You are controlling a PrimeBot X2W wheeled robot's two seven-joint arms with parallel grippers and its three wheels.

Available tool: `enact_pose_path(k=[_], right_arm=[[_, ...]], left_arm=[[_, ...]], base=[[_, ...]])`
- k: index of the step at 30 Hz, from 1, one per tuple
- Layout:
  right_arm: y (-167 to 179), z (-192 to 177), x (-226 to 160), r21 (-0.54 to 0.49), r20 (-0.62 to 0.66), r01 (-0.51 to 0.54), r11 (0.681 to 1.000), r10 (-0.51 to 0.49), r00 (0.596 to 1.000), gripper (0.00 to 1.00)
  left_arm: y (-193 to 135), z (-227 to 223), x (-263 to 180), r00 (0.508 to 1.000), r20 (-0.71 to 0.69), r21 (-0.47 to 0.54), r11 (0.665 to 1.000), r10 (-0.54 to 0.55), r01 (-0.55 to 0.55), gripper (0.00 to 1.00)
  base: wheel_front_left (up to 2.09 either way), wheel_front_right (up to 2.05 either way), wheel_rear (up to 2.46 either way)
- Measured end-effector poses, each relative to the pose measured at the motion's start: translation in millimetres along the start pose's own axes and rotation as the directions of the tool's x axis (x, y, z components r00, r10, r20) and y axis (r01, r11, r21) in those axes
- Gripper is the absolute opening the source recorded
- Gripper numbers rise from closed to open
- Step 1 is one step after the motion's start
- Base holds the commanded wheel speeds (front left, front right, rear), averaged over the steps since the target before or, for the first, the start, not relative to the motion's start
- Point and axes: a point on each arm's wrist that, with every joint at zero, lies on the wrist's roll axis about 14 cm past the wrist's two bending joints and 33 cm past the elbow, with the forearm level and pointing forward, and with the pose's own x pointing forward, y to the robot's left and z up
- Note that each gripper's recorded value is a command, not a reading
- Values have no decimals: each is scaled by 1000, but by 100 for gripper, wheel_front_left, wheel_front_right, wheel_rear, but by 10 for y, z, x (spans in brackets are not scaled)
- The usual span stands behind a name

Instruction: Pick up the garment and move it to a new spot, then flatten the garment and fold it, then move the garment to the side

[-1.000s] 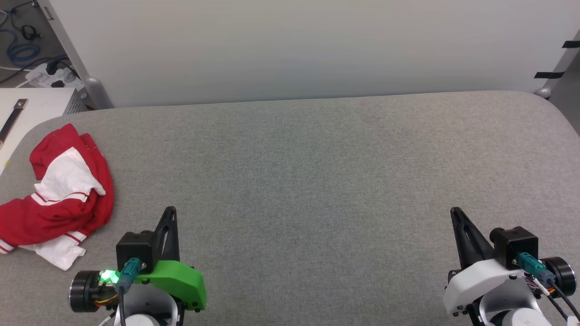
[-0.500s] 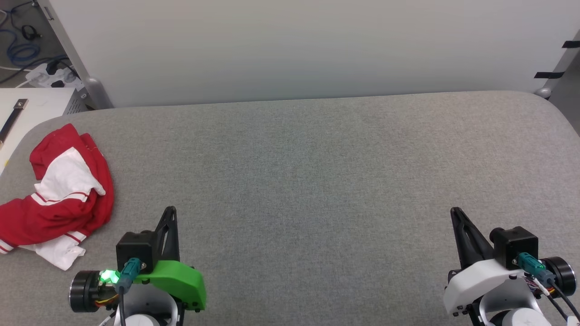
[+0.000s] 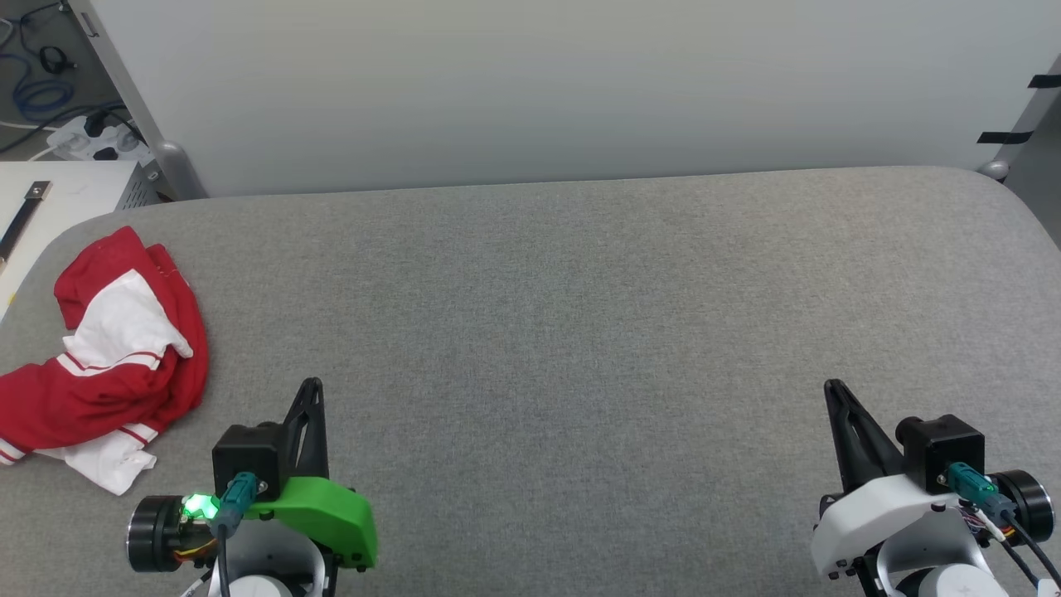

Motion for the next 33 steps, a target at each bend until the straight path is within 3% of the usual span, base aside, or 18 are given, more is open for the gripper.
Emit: enact_pose_path(k=[9,10,33], right_arm=[[1,0,0,0,0,0,1000,0,1000,0],[0,-1,0,0,0,0,1000,0,1000,100],[-58,94,-6,31,48,16,999,-17,999,100]], left_arm=[[1,0,0,1000,0,0,1000,0,0,0],[0,-1,0,1000,0,0,1000,0,0,100],[7,53,-9,999,34,-8,1000,13,-12,100]], base=[[0,0,0],[0,0,0],[0,0,0]])
